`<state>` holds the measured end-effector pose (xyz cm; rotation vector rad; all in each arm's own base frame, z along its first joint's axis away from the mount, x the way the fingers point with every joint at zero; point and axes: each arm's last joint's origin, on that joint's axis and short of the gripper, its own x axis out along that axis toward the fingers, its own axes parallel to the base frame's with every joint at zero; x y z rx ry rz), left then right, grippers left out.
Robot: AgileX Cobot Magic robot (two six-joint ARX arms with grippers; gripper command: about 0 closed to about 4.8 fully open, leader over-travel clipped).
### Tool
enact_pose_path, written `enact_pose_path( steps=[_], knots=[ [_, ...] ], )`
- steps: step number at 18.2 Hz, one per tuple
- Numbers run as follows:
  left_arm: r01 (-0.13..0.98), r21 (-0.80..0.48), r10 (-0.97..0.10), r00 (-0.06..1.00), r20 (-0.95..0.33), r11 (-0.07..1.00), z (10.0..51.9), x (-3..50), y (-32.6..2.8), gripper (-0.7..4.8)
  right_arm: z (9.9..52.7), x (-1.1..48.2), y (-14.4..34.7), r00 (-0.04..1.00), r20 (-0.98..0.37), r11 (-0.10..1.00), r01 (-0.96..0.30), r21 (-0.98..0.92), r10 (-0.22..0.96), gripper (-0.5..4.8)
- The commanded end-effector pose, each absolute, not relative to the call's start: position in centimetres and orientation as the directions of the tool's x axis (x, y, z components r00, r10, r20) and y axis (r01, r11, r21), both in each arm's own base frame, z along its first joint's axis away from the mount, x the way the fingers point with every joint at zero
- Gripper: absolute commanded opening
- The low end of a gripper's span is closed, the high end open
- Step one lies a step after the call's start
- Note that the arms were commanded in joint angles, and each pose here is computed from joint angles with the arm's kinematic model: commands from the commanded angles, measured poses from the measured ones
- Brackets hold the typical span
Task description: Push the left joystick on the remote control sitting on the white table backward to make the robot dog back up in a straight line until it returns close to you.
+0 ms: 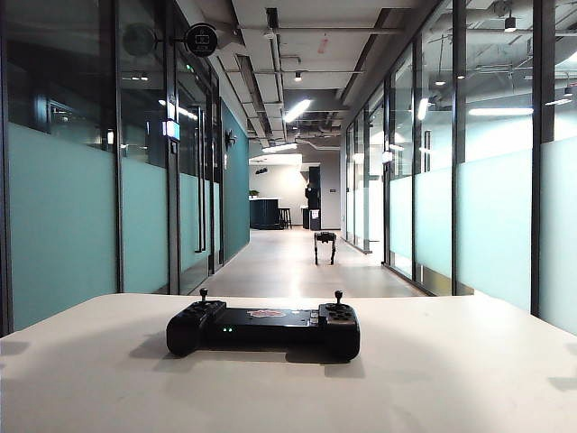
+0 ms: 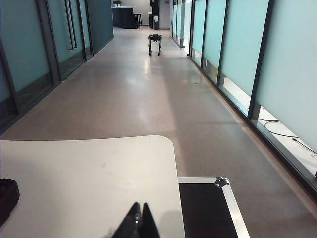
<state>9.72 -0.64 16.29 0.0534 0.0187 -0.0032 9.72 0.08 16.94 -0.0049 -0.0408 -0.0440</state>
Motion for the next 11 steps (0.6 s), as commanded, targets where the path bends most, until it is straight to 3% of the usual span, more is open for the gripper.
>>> enact_pose_path(
  steps=[1, 11],
  knots=[
    [0.002, 0.052, -0.002, 1.000, -0.001, 0.999, 16.5, 9.7, -0.6, -0.06, 16.8, 9.8, 0.1, 0.998, 0.050, 0.999, 0.036, -0.005, -0.036, -0.01],
    [-0.003, 0.041, 0.000, 0.996, 0.086, 0.999, 17.7, 9.6, -0.6, -0.06, 17.7, 9.6, 0.2, 0.995, 0.097, 0.999, 0.017, -0.030, -0.014, -0.02]
  ],
)
